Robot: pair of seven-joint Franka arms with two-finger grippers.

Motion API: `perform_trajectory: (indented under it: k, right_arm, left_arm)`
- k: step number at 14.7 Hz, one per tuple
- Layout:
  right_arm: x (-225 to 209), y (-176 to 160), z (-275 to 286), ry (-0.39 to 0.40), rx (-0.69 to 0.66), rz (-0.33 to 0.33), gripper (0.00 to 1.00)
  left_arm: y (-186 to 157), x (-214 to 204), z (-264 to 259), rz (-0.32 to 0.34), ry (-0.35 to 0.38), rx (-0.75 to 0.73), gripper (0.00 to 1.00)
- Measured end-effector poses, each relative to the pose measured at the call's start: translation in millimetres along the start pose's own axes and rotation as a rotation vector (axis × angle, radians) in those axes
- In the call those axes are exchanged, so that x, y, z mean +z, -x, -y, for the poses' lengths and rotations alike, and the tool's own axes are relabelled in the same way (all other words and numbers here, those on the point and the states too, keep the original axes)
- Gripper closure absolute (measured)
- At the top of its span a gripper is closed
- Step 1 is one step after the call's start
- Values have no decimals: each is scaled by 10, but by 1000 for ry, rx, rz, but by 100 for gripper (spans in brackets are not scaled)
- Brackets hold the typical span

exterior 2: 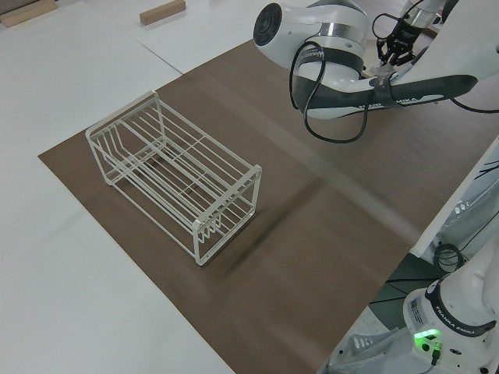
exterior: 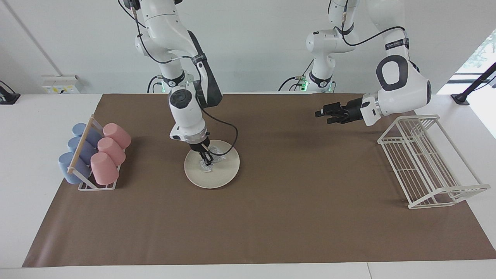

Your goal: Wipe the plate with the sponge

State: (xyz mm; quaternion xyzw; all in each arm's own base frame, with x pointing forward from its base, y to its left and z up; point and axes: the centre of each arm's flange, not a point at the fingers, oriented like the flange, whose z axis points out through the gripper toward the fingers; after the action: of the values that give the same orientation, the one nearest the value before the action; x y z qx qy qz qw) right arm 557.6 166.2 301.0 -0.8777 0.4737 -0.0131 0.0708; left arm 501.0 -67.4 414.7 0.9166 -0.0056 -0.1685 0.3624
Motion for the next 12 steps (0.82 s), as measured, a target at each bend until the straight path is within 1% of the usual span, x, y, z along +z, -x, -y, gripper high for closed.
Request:
perform_trajectory:
  k: [1,3,6,10,12]
  right_arm:
    - [-2,-84,-31,1,-9,-1,90]
    - [5,-49,-24,2,-19,0,90]
    - [29,229,50,0,-1,17,90]
    - [73,743,165,-39,64,91,90]
    - [91,819,174,-46,70,99,90]
  left_arm:
    - [-1,-13,10,-3,-1,-1,0]
    - [-3,-16,11,-4,-3,-2,0]
    - [-6,-14,7,-7,-4,-5,0]
    - [-9,-16,8,-9,-5,-11,0]
    - [-8,-11,6,-7,-8,-10,0]
